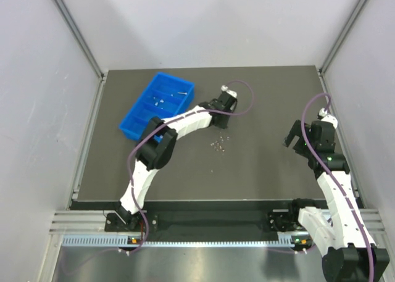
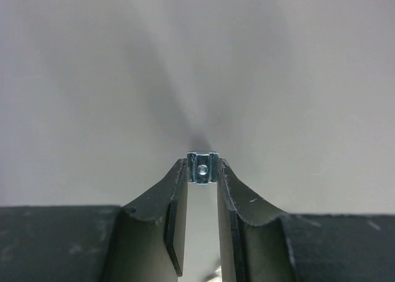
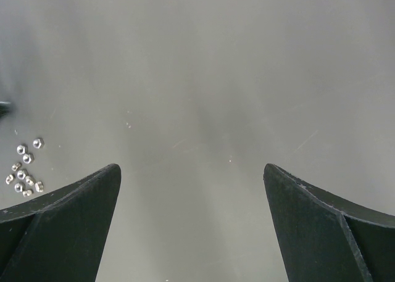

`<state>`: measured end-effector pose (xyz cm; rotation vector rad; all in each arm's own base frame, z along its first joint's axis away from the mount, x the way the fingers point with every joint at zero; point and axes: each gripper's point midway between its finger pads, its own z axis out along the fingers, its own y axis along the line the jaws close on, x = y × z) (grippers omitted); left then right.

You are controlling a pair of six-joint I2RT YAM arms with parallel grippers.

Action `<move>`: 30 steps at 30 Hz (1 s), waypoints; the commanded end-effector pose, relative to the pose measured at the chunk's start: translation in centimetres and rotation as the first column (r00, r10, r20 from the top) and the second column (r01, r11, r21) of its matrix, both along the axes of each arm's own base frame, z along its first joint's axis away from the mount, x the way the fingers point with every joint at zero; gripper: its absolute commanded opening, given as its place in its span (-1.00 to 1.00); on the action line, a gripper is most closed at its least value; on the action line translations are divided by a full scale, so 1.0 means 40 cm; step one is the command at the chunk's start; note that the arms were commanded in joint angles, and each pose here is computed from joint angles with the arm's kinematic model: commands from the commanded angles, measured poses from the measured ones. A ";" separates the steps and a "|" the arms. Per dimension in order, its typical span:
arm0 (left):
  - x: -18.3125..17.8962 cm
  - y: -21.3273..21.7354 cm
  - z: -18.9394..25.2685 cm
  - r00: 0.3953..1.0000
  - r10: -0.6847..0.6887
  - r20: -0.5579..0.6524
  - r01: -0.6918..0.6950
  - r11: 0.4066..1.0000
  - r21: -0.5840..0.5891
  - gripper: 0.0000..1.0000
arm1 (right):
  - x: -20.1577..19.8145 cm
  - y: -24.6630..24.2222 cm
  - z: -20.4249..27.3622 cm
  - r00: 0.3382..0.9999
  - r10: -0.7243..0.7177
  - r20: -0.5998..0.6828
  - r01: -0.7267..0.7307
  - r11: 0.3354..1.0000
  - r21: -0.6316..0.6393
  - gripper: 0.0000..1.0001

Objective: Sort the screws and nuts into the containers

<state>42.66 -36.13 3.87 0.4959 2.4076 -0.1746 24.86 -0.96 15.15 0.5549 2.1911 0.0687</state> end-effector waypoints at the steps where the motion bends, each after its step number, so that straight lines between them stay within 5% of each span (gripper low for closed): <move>1: 0.128 0.129 0.312 0.956 0.224 0.189 -0.183 0.959 -0.215 -0.67 | 0.014 -0.001 0.031 0.999 -0.001 0.040 0.001 1.000 -0.011 0.99; 6: 0.210 0.406 0.416 0.847 0.477 0.235 -0.402 0.864 -0.302 -0.65 | 0.018 0.001 0.025 0.999 -0.002 0.038 0.002 1.000 -0.004 0.99; 11: 0.266 0.607 0.383 0.752 0.621 0.220 -0.553 0.776 -0.303 -0.64 | 0.024 0.006 0.019 0.999 0.003 0.034 -0.003 1.000 0.006 0.99; 23: 0.306 0.691 0.216 0.718 0.679 0.151 -0.652 0.732 -0.197 -0.62 | 0.018 -0.001 0.024 0.999 -0.012 0.033 0.012 1.000 0.002 0.99; 30: 0.280 0.689 0.258 0.723 0.672 0.158 -0.639 0.738 -0.218 0.14 | 0.029 0.001 0.029 1.000 -0.009 0.025 0.009 1.000 0.002 0.99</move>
